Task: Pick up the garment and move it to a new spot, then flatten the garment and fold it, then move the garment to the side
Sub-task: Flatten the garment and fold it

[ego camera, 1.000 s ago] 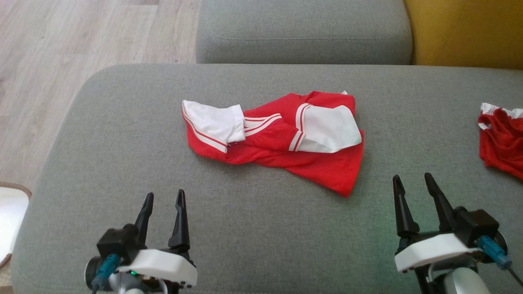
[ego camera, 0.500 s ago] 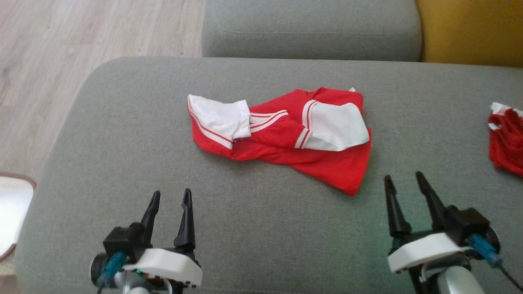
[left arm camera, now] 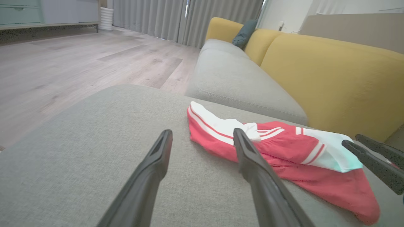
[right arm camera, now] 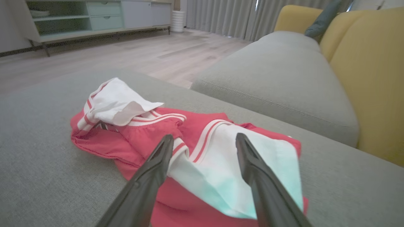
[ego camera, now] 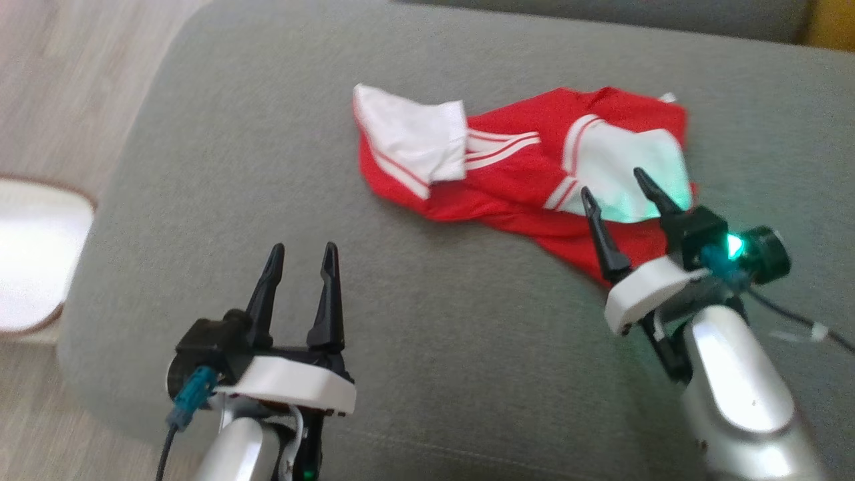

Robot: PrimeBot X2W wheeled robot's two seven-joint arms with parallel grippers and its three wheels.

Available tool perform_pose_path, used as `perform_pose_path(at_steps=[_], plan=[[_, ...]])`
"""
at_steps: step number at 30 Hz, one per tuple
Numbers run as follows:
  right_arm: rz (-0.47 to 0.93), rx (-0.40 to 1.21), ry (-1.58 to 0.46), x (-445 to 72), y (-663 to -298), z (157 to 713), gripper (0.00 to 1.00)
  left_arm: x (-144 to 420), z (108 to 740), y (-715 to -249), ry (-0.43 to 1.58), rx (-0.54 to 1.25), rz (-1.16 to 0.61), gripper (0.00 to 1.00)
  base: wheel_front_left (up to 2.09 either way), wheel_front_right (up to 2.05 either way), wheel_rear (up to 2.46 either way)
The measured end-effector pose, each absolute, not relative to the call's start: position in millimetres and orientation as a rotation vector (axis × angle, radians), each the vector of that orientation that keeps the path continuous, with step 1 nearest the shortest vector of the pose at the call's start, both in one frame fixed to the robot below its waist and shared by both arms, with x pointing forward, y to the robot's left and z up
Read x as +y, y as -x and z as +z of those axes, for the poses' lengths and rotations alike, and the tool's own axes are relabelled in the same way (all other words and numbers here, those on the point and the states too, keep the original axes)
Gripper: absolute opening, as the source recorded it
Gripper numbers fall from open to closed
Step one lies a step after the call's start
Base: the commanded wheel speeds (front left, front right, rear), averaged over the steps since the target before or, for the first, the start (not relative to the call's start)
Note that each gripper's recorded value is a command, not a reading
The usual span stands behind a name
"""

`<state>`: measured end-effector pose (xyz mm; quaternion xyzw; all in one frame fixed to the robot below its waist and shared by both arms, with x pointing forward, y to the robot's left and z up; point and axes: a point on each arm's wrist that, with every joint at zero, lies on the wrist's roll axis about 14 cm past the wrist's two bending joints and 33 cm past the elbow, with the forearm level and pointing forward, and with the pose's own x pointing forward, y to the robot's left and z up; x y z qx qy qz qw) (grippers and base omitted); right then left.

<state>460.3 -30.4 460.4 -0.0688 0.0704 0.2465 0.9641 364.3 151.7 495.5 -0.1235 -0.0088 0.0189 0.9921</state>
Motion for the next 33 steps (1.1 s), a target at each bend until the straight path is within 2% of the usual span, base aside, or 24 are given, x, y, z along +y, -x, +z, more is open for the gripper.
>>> perform_pose_path(at_steps=[3, 4, 5, 6, 8, 9, 10, 11, 15, 21, 27, 31, 32, 33], plan=[[0.557, 0.207, 0.202, -19, -473, 438, 1.0, 162, 491, -364, 0.255, -0.005, 0.081, 1.0, 0.0, 0.0, 0.0], [0.577, 0.227, 0.222, -16, -475, 430, 0.97, 165, 489, -362, 0.256, 0.003, 0.098, 1.0, 0.0, 0.0, 0.0], [0.595, 0.246, 0.241, -13, -477, 422, 0.66, 169, 487, -360, 0.256, 0.01, 0.114, 1.0, 0.0, 0.0, 0.0], [0.614, 0.264, 0.259, -10, -479, 415, 0.51, 173, 485, -358, 0.255, 0.015, 0.131, 1.0, 0.0, 0.0, 0.0], [0.654, 0.307, 0.296, -3, -480, 401, 0.44, 182, 482, -354, 0.254, 0.024, 0.166, 1.0, 0.0, 0.0, 0.0], [0.674, 0.322, 0.305, 1, -481, 396, 0.36, 186, 481, -352, 0.253, 0.028, 0.185, 1.0, 0.0, 0.0, 0.0], [0.691, 0.336, 0.316, 5, -482, 391, 0.25, 190, 480, -351, 0.254, 0.03, 0.201, 1.0, 0.0, 0.0, 0.0], [0.711, 0.346, 0.333, 9, -483, 388, 0.0, 194, 480, -349, 0.253, 0.031, 0.217, 1.0, 0.0, 0.0, 0.0], [0.744, 0.307, 0.358, 19, -507, 399, 0.0, 204, 480, -344, 0.251, 0.032, 0.261, 1.0, 0.0, 0.0, 0.0], [0.701, 0.141, 0.444, 21, -574, 461, 0.0, 209, 483, -341, 0.263, 0.029, 0.288, 1.0, 0.0, 0.0, 0.0], [0.679, -0.014, 0.528, 47, -629, 521, 0.0, 213, 481, -338, 0.276, 0.038, 0.316, 1.0, 0.0, 0.0, 0.0], [0.671, -0.04, 0.588, 62, -655, 533, 0.0, 218, 482, -337, 0.275, 0.04, 0.339, 1.0, 0.0, 0.0, 0.0], [0.676, -0.051, 0.601, 67, -659, 532, 0.07, 220, 482, -336, 0.276, 0.042, 0.347, 1.0, 0.0, 0.0, 0.0], [0.682, -0.059, 0.613, 70, -662, 529, 0.44, 222, 482, -335, 0.273, 0.043, 0.358, 1.0, 0.0, 0.0, 0.0]])
